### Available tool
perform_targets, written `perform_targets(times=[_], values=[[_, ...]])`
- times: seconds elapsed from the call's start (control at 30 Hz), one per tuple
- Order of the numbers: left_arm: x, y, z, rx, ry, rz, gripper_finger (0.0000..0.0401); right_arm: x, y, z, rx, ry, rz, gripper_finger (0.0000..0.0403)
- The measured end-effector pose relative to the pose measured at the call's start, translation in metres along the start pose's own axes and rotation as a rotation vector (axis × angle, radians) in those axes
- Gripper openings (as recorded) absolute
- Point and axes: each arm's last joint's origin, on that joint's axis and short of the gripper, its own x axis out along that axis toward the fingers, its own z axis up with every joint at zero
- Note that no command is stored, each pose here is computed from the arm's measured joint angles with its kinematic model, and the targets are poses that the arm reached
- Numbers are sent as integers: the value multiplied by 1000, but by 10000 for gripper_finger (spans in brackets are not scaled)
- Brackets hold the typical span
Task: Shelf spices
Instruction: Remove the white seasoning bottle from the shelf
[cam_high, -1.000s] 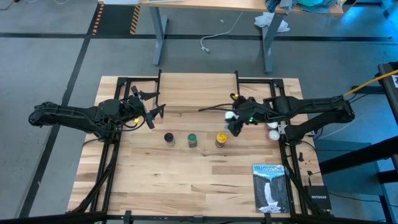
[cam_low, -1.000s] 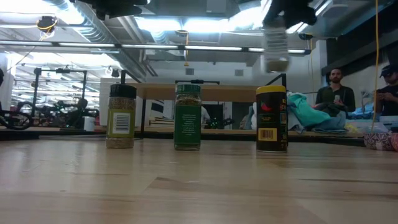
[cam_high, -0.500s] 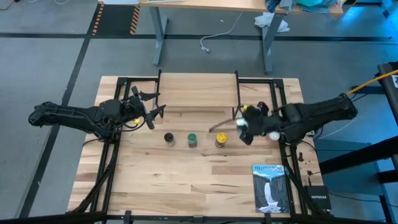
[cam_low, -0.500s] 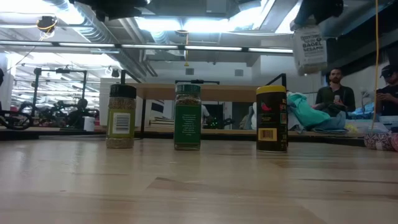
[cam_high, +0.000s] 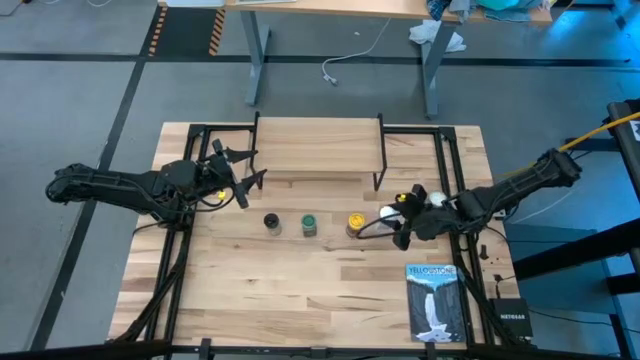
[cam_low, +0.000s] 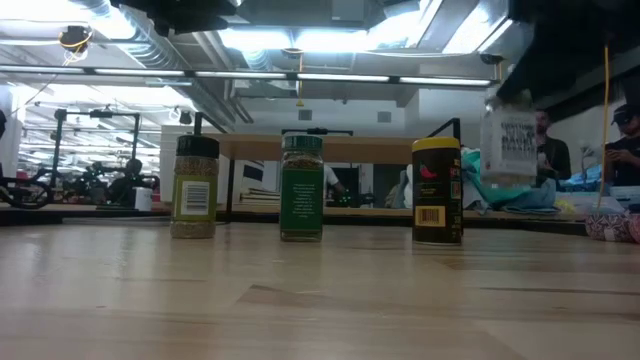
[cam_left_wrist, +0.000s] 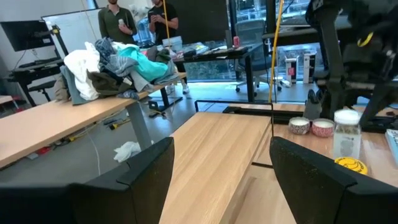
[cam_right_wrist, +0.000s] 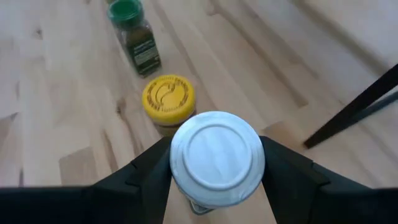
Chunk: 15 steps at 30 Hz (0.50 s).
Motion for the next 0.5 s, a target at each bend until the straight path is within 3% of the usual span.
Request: perform_targets(times=[0.23, 0.5], values=[[0, 0, 0, -10, 0, 0, 257, 13, -17, -36, 75, 24, 27, 212], [0, 0, 0, -9, -1, 0, 257, 16, -17, -40, 82, 21, 44, 212]])
